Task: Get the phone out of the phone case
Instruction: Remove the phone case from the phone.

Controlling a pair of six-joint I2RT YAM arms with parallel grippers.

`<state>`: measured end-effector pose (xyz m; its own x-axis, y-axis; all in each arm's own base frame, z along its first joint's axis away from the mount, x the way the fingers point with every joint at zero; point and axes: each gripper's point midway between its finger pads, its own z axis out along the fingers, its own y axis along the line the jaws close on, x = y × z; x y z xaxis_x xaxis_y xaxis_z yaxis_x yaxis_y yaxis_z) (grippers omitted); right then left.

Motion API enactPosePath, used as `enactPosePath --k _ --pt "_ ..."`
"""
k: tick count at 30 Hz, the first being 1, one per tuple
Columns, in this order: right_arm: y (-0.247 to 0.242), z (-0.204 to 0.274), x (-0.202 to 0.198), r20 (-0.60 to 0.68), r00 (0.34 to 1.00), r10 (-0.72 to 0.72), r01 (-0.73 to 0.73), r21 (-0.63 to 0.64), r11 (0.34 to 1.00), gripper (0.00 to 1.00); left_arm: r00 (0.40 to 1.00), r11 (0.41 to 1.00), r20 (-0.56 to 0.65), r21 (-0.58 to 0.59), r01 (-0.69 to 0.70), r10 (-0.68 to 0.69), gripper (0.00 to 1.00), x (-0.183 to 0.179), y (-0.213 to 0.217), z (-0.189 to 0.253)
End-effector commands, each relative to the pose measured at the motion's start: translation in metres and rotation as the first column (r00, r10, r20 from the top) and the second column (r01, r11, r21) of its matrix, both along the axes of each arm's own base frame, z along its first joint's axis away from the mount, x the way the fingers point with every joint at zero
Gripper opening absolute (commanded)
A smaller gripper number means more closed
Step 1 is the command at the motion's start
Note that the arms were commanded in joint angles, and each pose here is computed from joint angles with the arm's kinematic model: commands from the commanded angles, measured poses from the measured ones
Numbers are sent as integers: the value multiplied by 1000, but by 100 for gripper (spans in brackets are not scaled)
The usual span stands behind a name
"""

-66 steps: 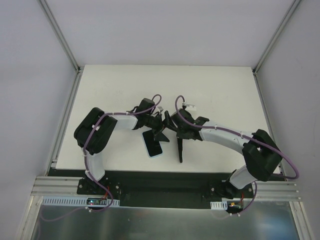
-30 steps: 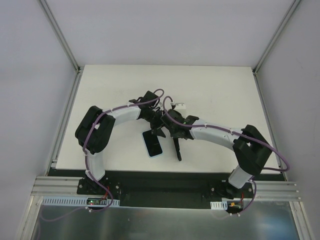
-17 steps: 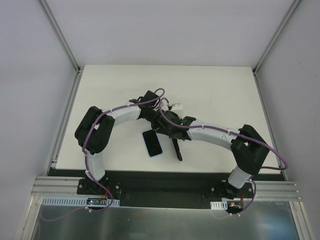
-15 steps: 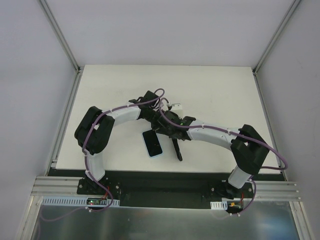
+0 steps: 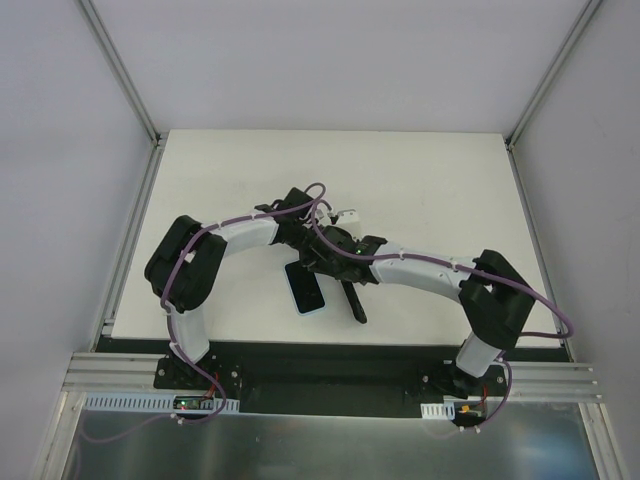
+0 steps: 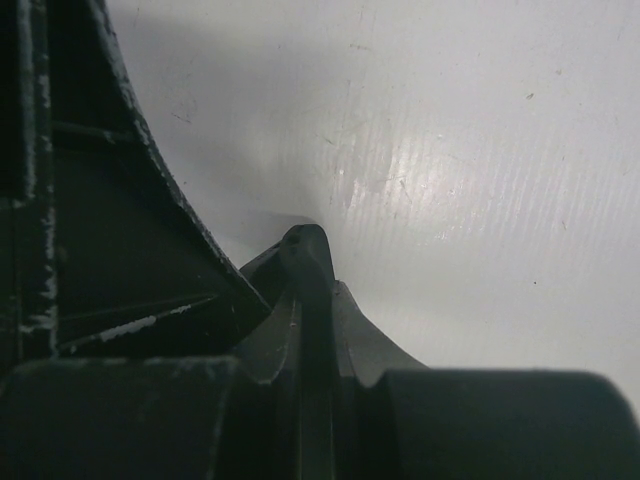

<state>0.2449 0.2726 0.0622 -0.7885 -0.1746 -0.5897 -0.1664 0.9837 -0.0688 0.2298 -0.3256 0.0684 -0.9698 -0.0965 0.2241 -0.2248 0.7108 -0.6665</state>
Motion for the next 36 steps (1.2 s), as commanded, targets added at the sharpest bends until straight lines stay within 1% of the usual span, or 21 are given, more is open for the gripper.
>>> enactPosePath --k 1,7,13,19,24,25,26,28,29,35,36 --pt "25 -22 -24 -104 994 24 -13 110 994 1 981 984 -177 146 106 -80 22 -64 12 -37" --pt "19 -20 -22 -84 996 34 -26 88 996 1 982 981 -166 151 120 -94 23 -63 7 -39" --pt "15 -10 -23 -68 993 94 -90 63 994 1 980 978 -179 171 118 -87 22 -59 8 -49" --pt "11 -1 -24 -36 992 119 -118 41 992 2 980 976 -182 189 109 -74 22 -54 7 -57" --pt "14 2 -26 -16 992 121 -120 52 991 1 979 973 -198 211 98 -56 19 -60 14 -60" --pt "16 3 -27 -13 992 126 -125 53 991 1 977 966 -212 241 89 -37 17 -67 24 -66" --pt "17 4 -28 -12 992 124 -123 56 991 1 980 966 -196 249 71 -22 16 -68 29 -61" --pt "19 4 -29 -5 992 126 -126 64 990 1 979 955 -202 292 40 21 17 -76 43 -66" --pt "21 4 -29 -3 992 128 -127 72 989 1 983 961 -181 277 23 28 18 -74 42 -61" --pt "33 9 -30 4 989 149 -149 90 985 1 982 967 -181 254 -5 52 25 -68 34 -54" --pt "32 11 -29 14 989 145 -145 81 986 1 982 968 -178 250 -9 56 28 -65 32 -53"
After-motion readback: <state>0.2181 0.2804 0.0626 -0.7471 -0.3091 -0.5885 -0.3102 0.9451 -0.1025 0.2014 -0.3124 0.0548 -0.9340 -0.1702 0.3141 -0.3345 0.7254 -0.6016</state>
